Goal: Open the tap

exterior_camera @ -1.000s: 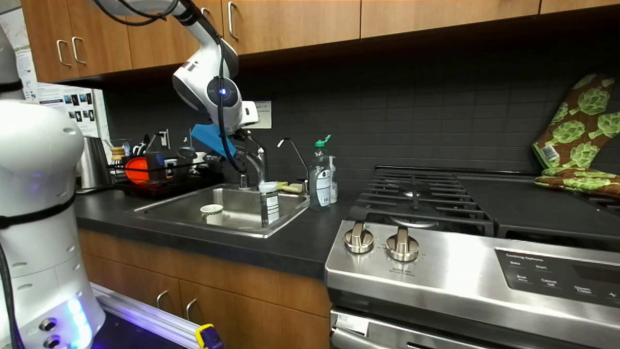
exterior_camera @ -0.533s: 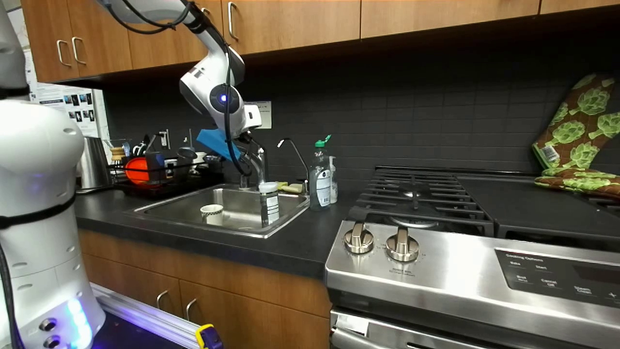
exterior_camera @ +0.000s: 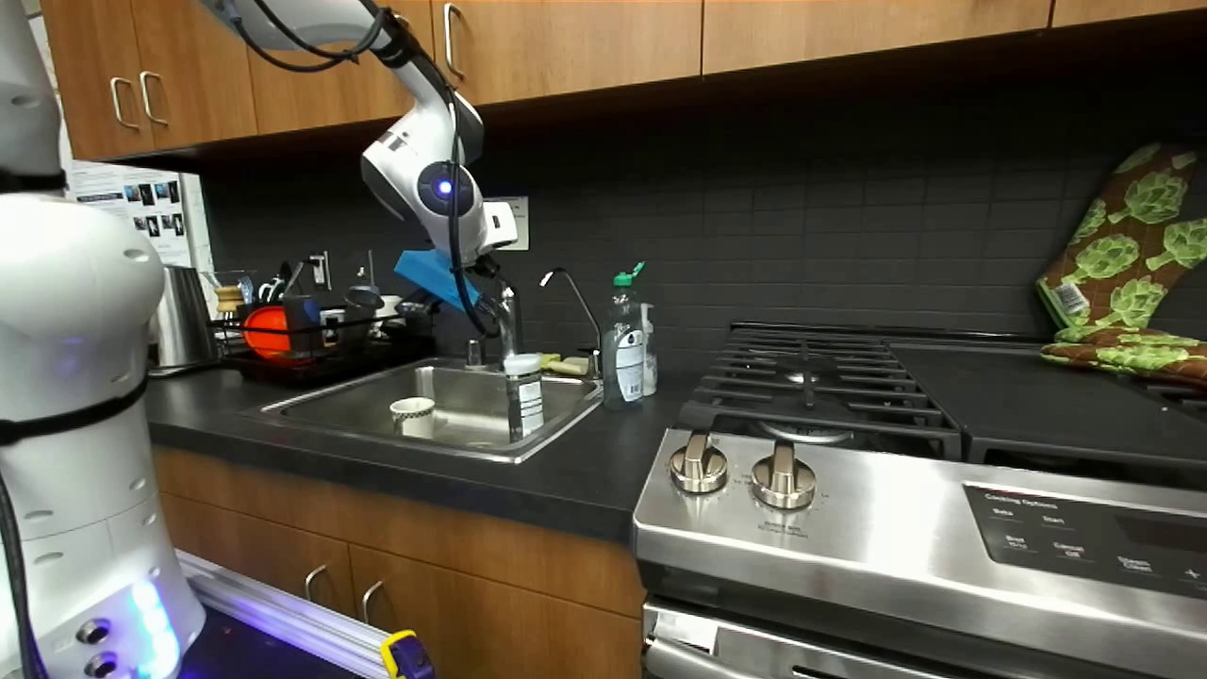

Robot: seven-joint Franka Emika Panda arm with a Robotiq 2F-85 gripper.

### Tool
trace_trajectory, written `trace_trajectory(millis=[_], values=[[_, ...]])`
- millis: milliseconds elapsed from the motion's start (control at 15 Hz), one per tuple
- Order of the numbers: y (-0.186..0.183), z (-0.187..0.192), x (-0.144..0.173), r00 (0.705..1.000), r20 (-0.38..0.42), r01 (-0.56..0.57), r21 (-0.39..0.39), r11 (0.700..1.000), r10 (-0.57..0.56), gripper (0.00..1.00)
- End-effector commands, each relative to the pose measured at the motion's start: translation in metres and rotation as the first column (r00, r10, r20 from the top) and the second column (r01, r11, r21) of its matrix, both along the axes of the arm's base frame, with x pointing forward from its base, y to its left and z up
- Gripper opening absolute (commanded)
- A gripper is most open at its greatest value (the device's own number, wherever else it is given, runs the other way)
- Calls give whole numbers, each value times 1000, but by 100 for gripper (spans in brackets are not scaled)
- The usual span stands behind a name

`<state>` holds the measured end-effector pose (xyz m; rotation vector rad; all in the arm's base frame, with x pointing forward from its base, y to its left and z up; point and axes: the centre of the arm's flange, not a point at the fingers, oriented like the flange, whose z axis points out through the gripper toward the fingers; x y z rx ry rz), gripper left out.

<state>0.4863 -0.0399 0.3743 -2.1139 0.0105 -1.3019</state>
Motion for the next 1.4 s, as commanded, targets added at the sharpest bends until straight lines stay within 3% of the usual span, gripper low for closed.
trace_trajectory(millis=[0,1333], values=[[5,2,18,1000,-9,22,-21,1000,-22,0],[9,2,50,998,-17,62,-58,996,-63,0]])
